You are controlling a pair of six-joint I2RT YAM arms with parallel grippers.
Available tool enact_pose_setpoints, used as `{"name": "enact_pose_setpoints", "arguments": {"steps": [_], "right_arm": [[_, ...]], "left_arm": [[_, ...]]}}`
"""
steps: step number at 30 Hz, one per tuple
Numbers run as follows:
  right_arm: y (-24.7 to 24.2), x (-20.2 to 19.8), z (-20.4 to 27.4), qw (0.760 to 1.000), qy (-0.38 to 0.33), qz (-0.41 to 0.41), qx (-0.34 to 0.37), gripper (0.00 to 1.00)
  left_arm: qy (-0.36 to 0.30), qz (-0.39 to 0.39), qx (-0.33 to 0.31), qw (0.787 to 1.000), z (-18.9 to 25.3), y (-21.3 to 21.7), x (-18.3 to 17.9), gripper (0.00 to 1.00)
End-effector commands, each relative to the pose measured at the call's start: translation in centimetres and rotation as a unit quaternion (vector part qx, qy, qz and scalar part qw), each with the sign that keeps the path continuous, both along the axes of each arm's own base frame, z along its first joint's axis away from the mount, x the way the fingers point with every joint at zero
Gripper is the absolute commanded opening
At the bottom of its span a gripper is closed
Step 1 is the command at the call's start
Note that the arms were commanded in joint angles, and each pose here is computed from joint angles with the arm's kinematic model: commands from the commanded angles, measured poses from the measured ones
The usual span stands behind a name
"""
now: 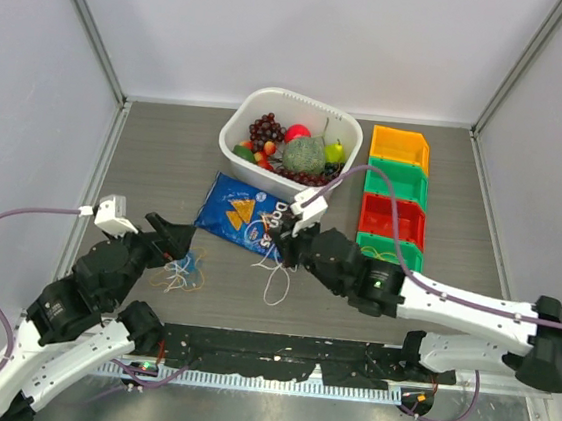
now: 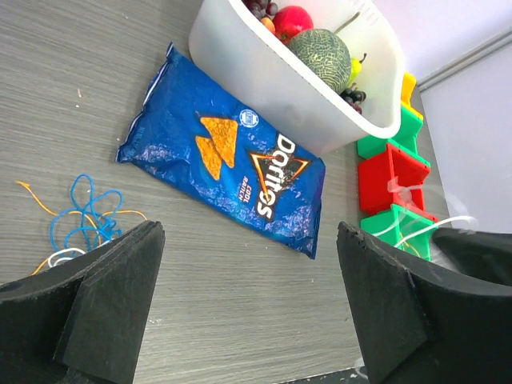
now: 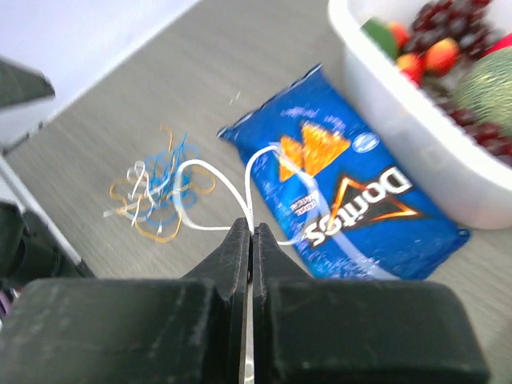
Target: Untangle the cables
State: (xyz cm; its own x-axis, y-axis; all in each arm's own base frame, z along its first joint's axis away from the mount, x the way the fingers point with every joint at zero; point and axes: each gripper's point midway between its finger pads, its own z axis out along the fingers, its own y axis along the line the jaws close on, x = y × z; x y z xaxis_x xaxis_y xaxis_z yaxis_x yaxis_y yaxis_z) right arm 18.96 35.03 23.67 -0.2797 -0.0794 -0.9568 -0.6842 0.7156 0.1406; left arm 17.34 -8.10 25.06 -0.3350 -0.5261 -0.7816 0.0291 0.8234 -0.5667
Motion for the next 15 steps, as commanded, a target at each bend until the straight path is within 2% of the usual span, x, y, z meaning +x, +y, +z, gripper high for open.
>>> {"name": "enact_pose_setpoints", "arguments": {"steps": [1, 6, 10, 14, 15], "right_arm": [[-4.4, 2.4, 4.5, 0.995, -0.034, -0.095, 0.018, 0.01], [-10.8, 5.7, 8.2, 0.975, -0.043, -0.217, 0.006, 0.01], [-18.9, 10.4, 8.5, 0.930, -0.011, -0.368, 0.006, 0.01], [-24.8, 12.8, 7.3, 0.875, 0.028, -0.482, 0.037, 0.01], [-25.2, 13.1, 7.1, 0.871, 0.034, -0.489, 0.043, 0.01]], "left_arm": [[-0.021, 0.027, -0.006, 0.999, 0.7, 0.7, 0.6, 0.93], [-0.014, 0.013, -0.003, 1.000, 0.4, -0.2, 0.9, 0.93], [-0.016, -0.004, 0.004, 1.000, 0.6, -1.0, 1.1, 0.93], [-0.013, -0.019, 0.010, 1.000, 0.7, -1.7, 1.3, 0.94], [-0.011, -0.022, 0.011, 1.000, 0.6, -1.9, 1.3, 0.94]]}}
